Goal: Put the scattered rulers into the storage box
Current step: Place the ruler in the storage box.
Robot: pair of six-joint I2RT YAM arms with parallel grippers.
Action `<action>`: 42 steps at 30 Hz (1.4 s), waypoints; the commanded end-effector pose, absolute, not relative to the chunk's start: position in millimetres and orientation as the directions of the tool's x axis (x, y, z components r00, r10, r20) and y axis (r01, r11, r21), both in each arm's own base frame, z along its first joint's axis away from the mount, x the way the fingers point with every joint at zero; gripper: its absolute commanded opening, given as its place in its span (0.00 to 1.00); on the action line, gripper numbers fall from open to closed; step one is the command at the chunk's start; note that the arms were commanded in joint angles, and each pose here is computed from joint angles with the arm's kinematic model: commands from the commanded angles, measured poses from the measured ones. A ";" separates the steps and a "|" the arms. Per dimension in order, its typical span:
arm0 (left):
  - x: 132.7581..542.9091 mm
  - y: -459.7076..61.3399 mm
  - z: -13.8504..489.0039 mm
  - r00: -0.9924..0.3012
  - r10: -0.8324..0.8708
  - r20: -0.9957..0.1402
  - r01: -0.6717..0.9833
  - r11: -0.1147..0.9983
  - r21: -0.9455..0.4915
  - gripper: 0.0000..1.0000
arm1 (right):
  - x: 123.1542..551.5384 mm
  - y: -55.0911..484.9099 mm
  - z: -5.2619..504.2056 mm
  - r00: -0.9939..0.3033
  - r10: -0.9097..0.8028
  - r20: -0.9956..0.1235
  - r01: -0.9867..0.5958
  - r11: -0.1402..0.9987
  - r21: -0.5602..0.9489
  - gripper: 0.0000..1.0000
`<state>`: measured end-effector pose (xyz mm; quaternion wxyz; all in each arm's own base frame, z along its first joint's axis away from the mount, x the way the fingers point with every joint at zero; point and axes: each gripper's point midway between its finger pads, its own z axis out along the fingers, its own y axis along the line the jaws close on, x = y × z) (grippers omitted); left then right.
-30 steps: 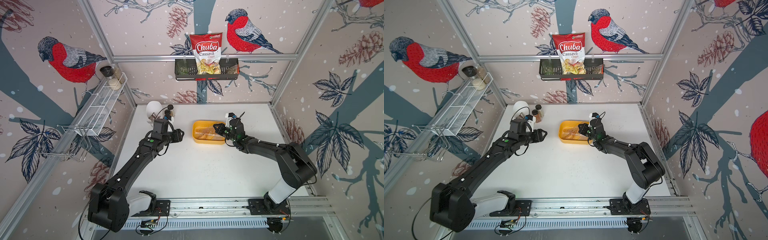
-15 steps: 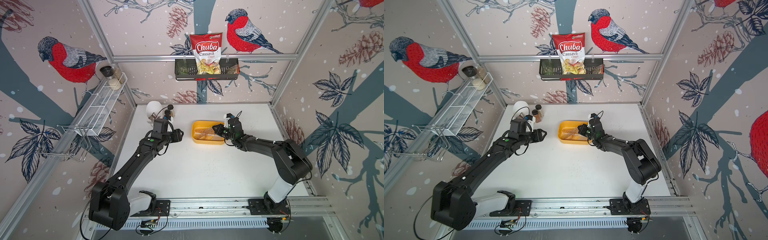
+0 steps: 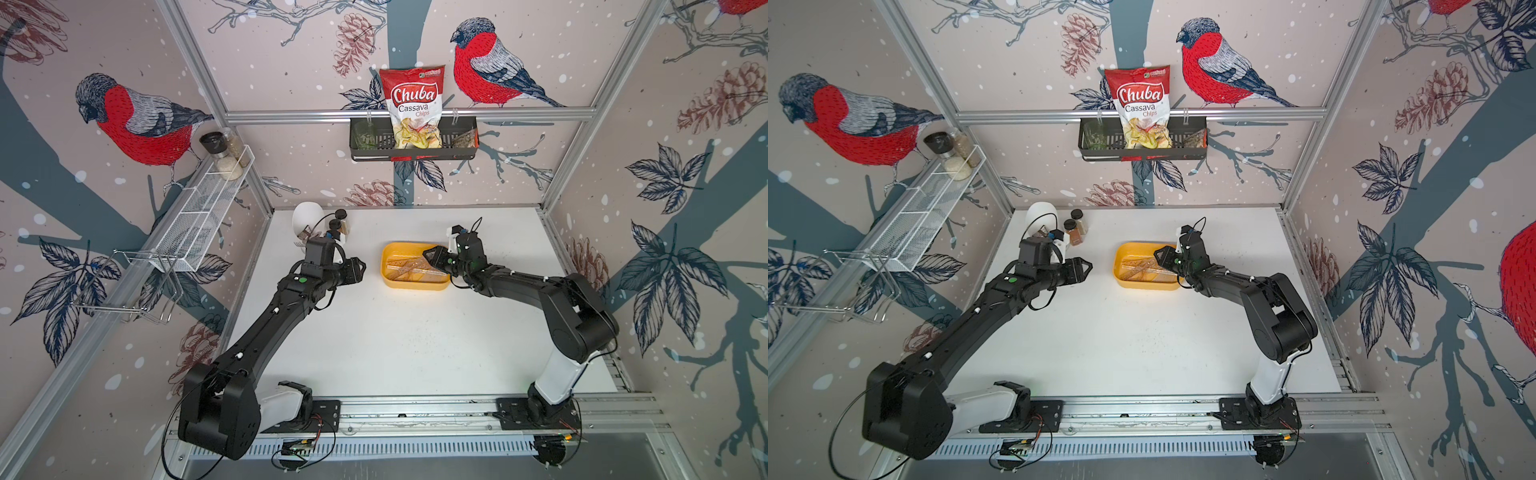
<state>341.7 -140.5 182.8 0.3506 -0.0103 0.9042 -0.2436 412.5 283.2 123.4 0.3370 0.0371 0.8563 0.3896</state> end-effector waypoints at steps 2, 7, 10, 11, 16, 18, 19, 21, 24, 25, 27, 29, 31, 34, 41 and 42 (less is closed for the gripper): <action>345.7 -140.6 189.2 -0.739 -0.192 -0.646 0.169 0.875 -0.454 0.58 | 414.9 275.8 125.0 -0.770 0.297 -0.565 -0.208 0.721 0.662 0.46; 346.5 -138.2 190.4 -0.736 -0.199 -0.647 0.165 0.874 -0.456 0.58 | 415.2 261.9 126.9 -0.762 0.307 -0.571 -0.189 0.737 0.649 0.48; 346.4 -138.1 189.0 -0.740 -0.201 -0.642 0.163 0.873 -0.461 0.58 | 414.2 254.8 127.5 -0.758 0.313 -0.573 -0.180 0.743 0.644 0.49; 346.9 -137.3 188.5 -0.740 -0.202 -0.641 0.160 0.873 -0.460 0.58 | 413.6 253.1 128.4 -0.757 0.312 -0.574 -0.181 0.745 0.642 0.49; 348.0 -135.0 189.7 -0.736 -0.206 -0.645 0.155 0.876 -0.457 0.57 | 412.5 242.1 130.3 -0.749 0.311 -0.585 -0.169 0.764 0.622 0.51; 348.1 -133.5 190.0 -0.734 -0.208 -0.646 0.151 0.878 -0.455 0.57 | 412.6 238.2 132.8 -0.743 0.307 -0.595 -0.169 0.774 0.611 0.52; 348.3 -132.8 190.2 -0.732 -0.207 -0.649 0.152 0.879 -0.452 0.57 | 412.9 235.5 134.4 -0.738 0.305 -0.601 -0.169 0.780 0.603 0.52; 348.9 -130.9 191.6 -0.726 -0.206 -0.656 0.151 0.883 -0.444 0.57 | 413.8 231.8 138.9 -0.731 0.293 -0.616 -0.179 0.789 0.588 0.54; 350.7 -127.7 197.7 -0.697 -0.193 -0.691 0.167 0.893 -0.418 0.66 | 412.4 229.9 155.6 -0.706 0.260 -0.659 -0.229 0.796 0.560 0.55; 351.6 -126.1 201.0 -0.682 -0.191 -0.706 0.172 0.897 -0.408 0.71 | 411.2 228.1 164.1 -0.688 0.252 -0.680 -0.247 0.800 0.546 0.55; 351.6 -119.5 210.0 -0.637 -0.193 -0.747 0.172 0.908 -0.381 0.86 | 406.5 218.4 187.7 -0.617 0.231 -0.752 -0.289 0.823 0.489 0.57; 350.2 -106.7 221.2 -0.563 -0.212 -0.799 0.146 0.926 -0.349 0.95 | 398.7 199.8 207.5 -0.526 0.215 -0.823 -0.303 0.857 0.418 0.61; 347.4 -90.3 227.2 -0.458 -0.229 -0.859 0.104 0.946 -0.308 0.95 | 389.9 173.5 225.4 -0.425 0.208 -0.881 -0.273 0.898 0.344 0.69; 340.4 -61.0 227.2 -0.304 -0.335 -0.892 -0.020 0.938 -0.346 0.95 | 379.4 118.8 240.2 -0.247 0.198 -0.948 -0.132 0.963 0.235 0.91; 327.1 22.8 186.3 -0.120 -0.180 -0.976 -0.383 0.915 -0.122 0.95 | 380.0 58.2 181.5 -0.189 0.043 -0.981 0.027 0.999 0.039 1.00; 329.9 25.8 178.5 -0.156 -0.175 -0.972 -0.391 0.915 -0.102 0.95 | 383.9 53.2 163.1 -0.248 0.018 -0.968 0.049 0.999 0.006 1.00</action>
